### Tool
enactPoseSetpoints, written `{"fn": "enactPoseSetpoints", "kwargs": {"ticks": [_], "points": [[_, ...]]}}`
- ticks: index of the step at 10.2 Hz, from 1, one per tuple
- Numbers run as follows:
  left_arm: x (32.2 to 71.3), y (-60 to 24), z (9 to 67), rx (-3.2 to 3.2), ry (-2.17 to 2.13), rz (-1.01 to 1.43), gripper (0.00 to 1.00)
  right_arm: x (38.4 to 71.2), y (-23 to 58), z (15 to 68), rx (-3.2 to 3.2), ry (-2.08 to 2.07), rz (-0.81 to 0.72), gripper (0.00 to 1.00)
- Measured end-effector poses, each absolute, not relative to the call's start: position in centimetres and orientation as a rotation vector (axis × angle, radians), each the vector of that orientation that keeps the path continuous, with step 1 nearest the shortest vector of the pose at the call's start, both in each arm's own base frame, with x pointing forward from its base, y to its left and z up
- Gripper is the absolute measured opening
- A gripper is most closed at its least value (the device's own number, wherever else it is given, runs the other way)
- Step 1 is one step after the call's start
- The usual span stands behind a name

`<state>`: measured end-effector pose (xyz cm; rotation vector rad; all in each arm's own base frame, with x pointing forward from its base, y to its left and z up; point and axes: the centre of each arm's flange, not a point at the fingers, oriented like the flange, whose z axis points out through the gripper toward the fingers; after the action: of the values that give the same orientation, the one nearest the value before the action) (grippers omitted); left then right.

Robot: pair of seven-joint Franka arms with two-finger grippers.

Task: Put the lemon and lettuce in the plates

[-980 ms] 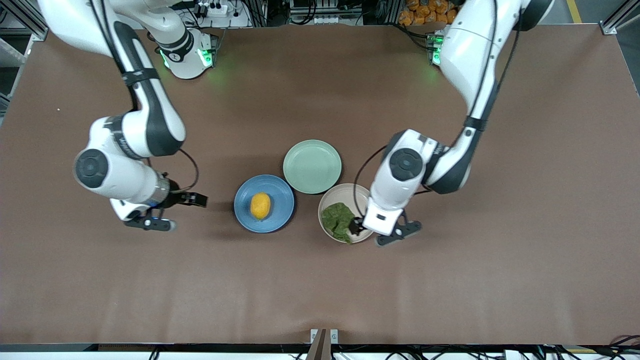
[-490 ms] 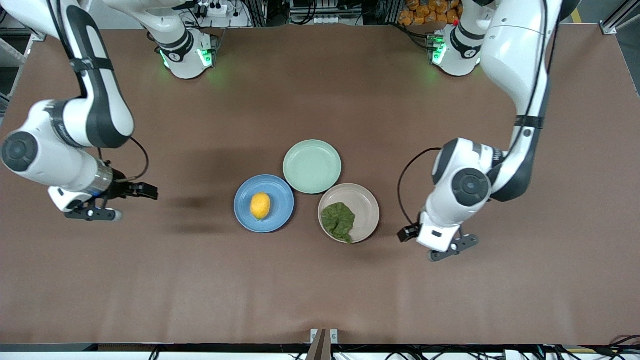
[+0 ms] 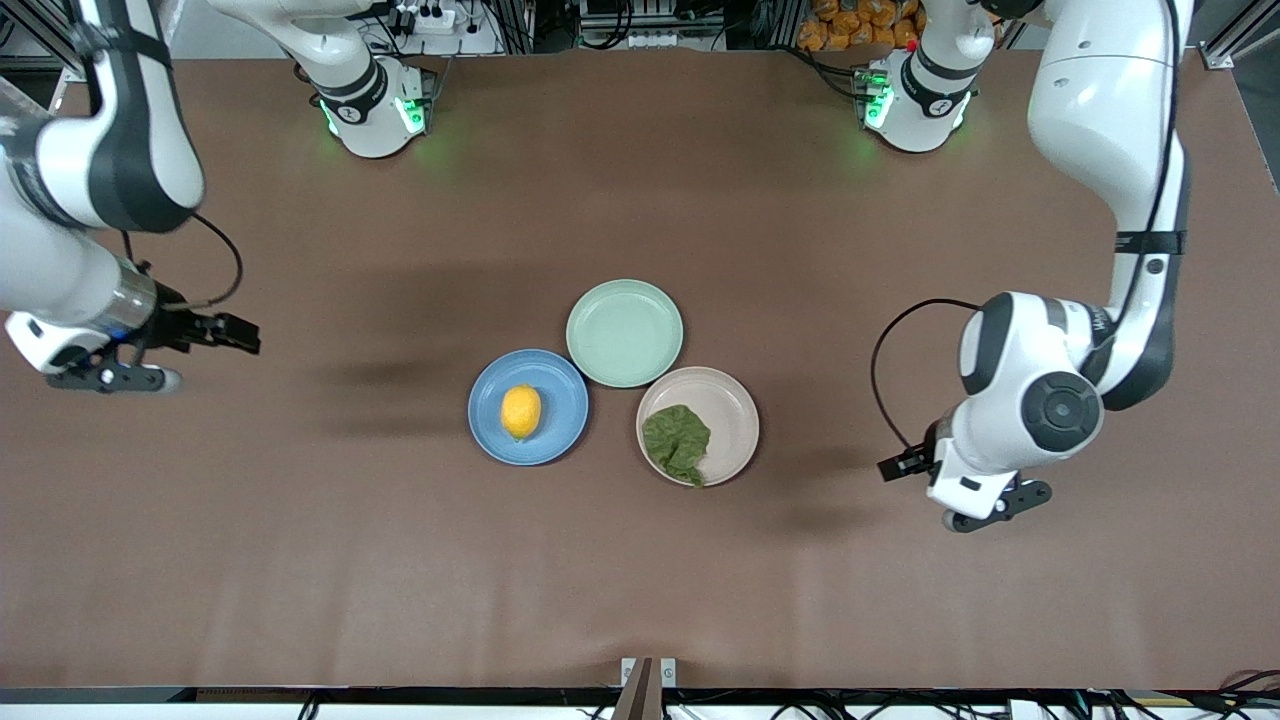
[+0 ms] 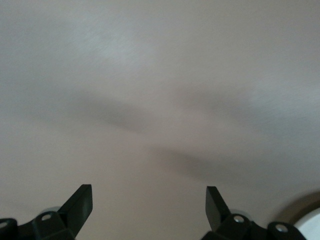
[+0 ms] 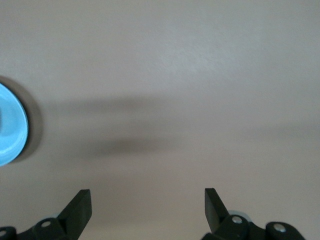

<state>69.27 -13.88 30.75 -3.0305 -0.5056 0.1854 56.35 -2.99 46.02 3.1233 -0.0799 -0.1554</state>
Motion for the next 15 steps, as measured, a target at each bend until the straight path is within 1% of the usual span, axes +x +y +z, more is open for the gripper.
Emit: {"fn": "enactPoseSetpoints", "kwargs": {"ticks": [2,3,5,7,8,10,12,15], "points": [[67.9,-10.9,29.9,-3.016,-0.46,0.314,1.0,55.0,-3.5,49.5,3.12,-0.093,-0.216,1.0],[66.4,-9.2,29.8,-3.013,-0.432,0.365,1.0,54.8,-3.7,51.5,3.12,-0.099,-0.216,1.0],[62.6,-6.9,30.6,-3.002,-0.388,0.439,1.0,55.0,-3.9,55.3,3.123,-0.106,-0.14,1.0],[59.3,-6.0,32.6,-2.995,-0.384,0.45,1.0,55.1,-4.3,59.1,3.124,-0.111,-0.035,1.0],[58.4,-5.9,34.5,-3.008,-0.358,0.416,1.0,54.9,-4.5,60.8,3.124,-0.112,0.001,1.0],[57.8,-5.5,40.1,-3.05,-0.301,0.277,1.0,54.7,-4.5,63.0,3.122,-0.111,0.044,1.0],[58.2,-5.0,45.8,-3.08,-0.302,0.105,1.0,54.5,-4.4,64.0,3.122,-0.111,0.051,1.0],[58.6,-5.2,53.0,-3.11,-0.175,-0.105,1.0,54.4,-4.7,64.8,3.121,-0.119,0.066,1.0]]}}
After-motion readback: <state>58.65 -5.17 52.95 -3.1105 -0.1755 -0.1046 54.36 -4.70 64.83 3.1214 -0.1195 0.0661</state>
